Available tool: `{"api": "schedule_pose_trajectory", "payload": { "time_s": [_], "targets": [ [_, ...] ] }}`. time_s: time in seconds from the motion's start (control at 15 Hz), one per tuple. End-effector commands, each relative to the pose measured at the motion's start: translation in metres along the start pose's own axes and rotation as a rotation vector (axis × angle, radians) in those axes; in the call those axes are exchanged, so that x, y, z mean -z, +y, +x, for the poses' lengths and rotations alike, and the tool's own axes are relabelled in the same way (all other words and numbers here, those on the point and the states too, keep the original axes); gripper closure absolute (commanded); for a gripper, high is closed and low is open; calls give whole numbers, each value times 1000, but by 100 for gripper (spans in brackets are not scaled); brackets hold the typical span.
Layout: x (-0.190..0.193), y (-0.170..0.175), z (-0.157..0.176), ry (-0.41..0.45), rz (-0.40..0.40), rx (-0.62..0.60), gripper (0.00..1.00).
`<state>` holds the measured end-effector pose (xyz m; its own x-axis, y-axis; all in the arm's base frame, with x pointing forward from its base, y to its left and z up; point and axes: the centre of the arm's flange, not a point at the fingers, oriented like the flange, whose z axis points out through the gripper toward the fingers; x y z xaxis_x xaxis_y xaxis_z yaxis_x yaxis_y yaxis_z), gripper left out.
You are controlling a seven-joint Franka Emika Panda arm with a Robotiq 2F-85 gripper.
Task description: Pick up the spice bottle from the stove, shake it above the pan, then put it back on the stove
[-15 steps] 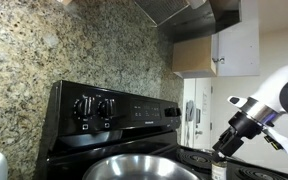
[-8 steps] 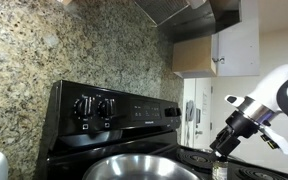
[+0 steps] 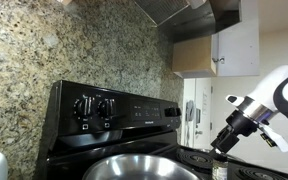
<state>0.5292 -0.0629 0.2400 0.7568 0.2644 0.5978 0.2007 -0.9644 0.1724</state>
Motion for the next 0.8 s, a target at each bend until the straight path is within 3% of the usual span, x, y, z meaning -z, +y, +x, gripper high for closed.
{"api": "schedule_pose_trajectory", "payload": {
  "time_s": [0.0, 0.73],
  "targets": [
    [-3, 14, 4, -4, -9, -21, 0],
    [-30, 35, -35, -167, 18, -56, 0]
  ]
}}
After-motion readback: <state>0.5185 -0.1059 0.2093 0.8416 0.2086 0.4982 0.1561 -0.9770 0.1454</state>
